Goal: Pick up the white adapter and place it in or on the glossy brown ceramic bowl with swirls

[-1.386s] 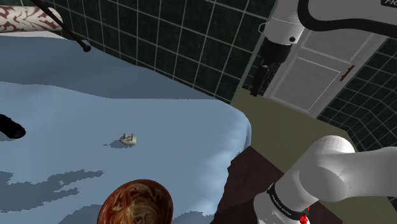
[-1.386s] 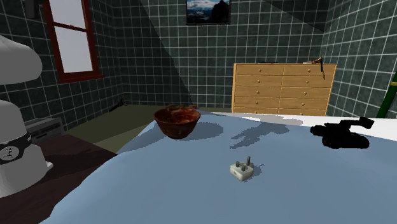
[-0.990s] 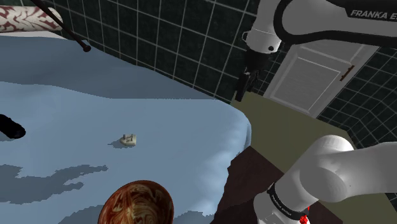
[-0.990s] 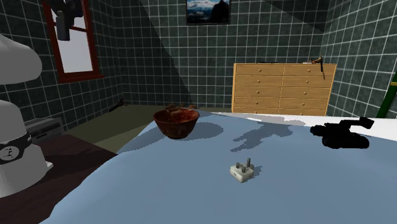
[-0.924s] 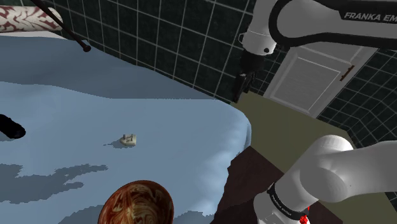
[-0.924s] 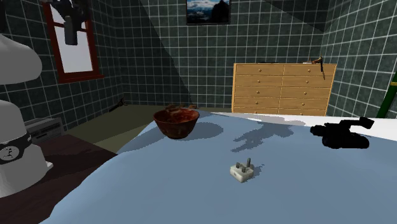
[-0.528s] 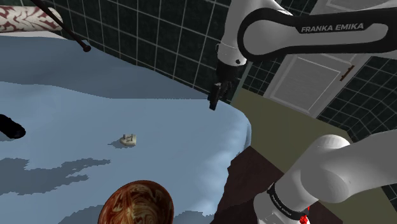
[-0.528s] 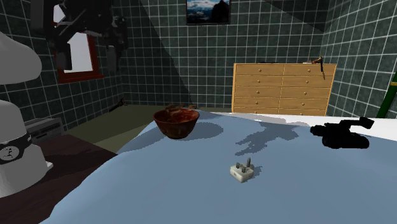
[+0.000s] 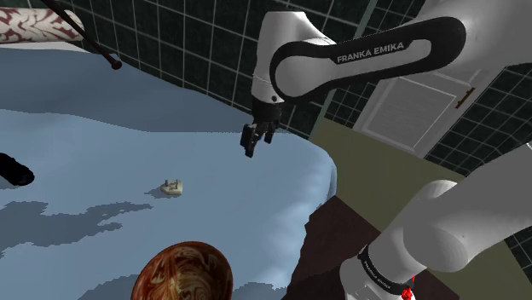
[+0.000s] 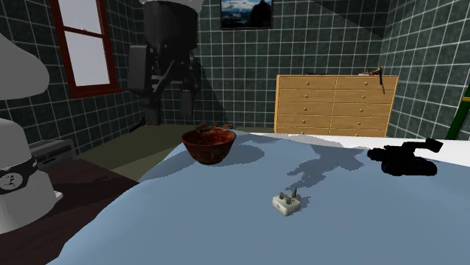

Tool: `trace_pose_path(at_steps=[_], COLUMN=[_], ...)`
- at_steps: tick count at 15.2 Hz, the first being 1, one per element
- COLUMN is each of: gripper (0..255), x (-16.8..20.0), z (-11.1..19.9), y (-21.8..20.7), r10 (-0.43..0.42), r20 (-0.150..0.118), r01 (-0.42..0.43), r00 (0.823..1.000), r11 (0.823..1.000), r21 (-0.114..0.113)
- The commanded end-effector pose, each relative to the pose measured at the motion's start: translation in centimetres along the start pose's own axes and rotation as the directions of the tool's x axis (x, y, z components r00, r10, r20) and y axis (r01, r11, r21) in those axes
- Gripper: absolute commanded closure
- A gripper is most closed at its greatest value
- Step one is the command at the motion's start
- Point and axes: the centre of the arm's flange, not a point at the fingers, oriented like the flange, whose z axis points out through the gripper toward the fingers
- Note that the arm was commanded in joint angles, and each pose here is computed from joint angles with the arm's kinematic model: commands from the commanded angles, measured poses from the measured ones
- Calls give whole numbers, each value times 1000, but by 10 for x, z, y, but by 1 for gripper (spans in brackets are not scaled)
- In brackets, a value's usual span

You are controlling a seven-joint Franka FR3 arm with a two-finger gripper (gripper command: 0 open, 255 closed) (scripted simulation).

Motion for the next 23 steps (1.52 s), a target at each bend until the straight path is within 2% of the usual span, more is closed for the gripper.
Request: trace_pose_path(at_steps=[1,21,23], gripper=[0,0,0], x=[17,195,195], z=[17,151,157], y=[-14,-144,-144], r10=[-5,-54,-54], r20=[-4,-33,-33], r01=[5,56,56], r00=[1000,998,998], r11=[1000,998,998], r21=[5,40,40])
